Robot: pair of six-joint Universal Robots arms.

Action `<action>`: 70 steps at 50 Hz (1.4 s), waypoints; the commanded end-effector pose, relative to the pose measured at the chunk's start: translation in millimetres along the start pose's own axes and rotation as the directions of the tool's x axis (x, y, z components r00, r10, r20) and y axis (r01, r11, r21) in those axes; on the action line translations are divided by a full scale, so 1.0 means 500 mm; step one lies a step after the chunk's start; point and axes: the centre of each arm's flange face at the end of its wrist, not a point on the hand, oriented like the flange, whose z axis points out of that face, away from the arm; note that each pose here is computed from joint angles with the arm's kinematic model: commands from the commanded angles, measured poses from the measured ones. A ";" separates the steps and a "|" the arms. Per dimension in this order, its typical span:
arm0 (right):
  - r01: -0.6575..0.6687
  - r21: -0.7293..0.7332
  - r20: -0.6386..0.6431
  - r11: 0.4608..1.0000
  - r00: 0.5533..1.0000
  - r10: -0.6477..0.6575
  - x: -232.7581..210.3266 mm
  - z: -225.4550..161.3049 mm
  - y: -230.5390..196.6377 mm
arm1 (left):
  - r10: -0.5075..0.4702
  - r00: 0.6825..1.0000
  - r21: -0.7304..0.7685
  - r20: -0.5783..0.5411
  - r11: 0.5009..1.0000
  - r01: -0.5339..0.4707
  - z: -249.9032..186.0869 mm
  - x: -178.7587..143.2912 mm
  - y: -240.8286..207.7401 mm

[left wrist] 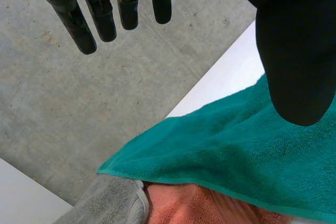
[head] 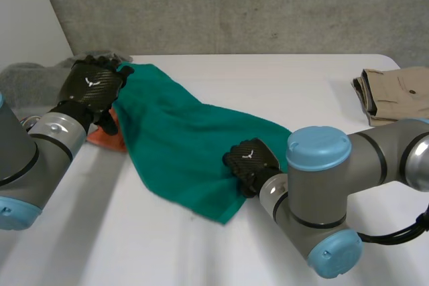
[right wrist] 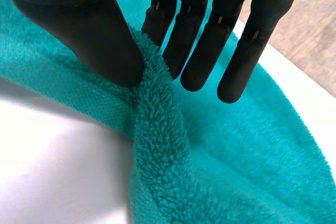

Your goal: Fold the laundry.

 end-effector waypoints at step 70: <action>-0.121 0.641 -0.111 0.758 0.962 0.248 0.313 -0.418 -0.481 | -0.378 0.894 -0.106 -0.241 0.926 0.363 0.005 0.217 0.058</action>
